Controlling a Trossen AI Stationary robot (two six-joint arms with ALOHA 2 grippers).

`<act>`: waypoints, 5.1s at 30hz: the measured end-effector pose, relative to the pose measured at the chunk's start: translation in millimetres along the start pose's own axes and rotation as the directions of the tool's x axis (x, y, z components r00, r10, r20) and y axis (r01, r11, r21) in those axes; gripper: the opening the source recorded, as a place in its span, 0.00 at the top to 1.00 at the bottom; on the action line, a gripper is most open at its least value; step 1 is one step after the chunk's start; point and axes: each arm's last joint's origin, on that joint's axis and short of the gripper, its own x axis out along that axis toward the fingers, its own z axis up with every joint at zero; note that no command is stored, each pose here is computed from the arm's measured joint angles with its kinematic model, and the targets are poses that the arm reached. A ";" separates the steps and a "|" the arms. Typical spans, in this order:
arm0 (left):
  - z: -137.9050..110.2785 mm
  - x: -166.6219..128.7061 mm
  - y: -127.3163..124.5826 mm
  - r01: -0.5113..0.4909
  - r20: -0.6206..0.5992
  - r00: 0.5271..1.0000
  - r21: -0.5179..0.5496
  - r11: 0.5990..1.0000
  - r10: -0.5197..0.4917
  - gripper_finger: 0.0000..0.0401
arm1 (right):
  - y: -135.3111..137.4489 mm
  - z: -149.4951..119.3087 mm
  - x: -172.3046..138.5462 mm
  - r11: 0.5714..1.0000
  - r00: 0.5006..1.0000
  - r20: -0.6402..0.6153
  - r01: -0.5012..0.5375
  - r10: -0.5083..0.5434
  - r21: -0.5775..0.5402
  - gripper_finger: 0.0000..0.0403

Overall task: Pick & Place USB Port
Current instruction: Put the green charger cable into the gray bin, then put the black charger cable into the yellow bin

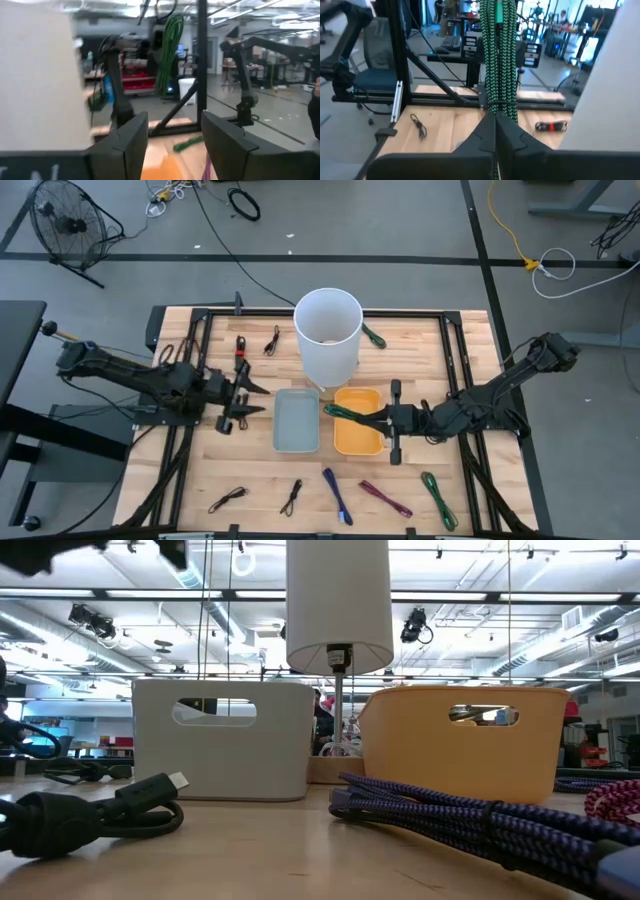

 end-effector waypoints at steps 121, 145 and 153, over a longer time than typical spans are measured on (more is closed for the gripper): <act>-81.2 74.2 -22.3 -0.516 -0.858 0.480 -0.106 0.850 0.185 0.76 | -14.6 -3.2 58.8 0.979 0.987 -0.066 0.132 -0.144 -0.154 0.76; -36.1 -16.9 55.7 -0.761 -0.696 -0.128 0.526 0.380 0.706 0.75 | -14.5 -4.9 58.7 0.979 0.987 -0.081 0.126 -0.140 -0.162 0.76; -54.5 -43.3 108.4 -0.776 -0.720 -0.292 0.563 0.284 0.629 0.70 | -14.3 -4.4 58.7 0.980 0.988 -0.075 0.122 -0.135 -0.159 0.76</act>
